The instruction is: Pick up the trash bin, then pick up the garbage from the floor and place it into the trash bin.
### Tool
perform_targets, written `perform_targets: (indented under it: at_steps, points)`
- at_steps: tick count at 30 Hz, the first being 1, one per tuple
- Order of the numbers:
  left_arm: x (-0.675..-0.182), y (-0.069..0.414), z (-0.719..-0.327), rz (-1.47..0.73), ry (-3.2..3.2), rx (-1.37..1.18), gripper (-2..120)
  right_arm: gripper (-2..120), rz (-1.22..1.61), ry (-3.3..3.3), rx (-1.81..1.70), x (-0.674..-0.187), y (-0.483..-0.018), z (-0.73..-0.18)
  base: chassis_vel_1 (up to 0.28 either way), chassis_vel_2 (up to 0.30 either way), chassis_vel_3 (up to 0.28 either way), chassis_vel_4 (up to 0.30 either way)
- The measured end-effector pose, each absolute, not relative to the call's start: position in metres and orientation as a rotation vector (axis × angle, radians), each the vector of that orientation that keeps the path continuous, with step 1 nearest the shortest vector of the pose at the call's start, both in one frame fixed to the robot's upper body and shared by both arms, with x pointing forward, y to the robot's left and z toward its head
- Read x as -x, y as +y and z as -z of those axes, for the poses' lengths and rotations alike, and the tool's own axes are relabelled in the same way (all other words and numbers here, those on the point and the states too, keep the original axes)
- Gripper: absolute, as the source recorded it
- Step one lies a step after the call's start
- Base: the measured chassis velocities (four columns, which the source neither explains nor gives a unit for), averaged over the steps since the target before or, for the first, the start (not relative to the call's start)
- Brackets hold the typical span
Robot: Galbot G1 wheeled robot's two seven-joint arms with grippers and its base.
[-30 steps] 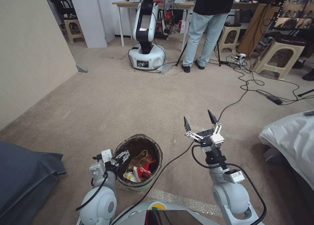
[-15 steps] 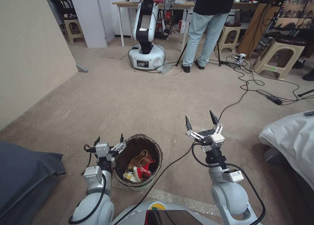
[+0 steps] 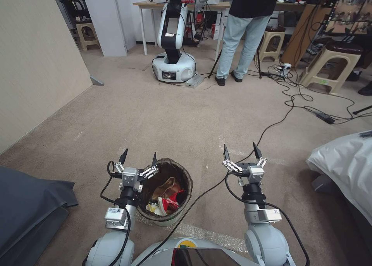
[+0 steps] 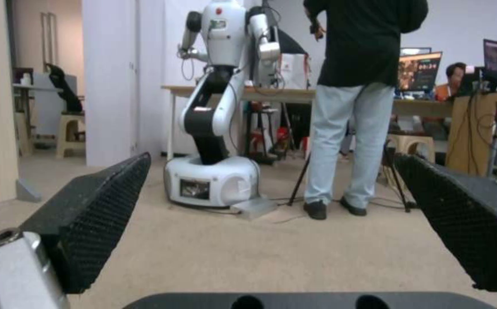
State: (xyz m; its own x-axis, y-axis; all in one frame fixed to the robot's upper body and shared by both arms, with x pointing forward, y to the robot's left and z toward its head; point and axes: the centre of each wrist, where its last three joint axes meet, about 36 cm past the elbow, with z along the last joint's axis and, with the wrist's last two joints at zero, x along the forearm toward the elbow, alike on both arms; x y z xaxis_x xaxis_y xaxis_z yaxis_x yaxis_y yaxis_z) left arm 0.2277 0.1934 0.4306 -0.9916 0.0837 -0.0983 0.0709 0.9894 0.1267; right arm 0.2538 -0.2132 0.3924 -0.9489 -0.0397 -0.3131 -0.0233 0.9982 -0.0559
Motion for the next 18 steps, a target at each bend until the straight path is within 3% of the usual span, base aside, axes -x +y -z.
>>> perform_targets:
  at_steps: [18]
  points:
    - [-0.2283,0.1947,-0.4299,-0.206,3.028,-0.106,100,100,0.082,2.817,0.042,-0.2538,-0.2134,-0.3926,0.0,0.0,0.0,0.0]
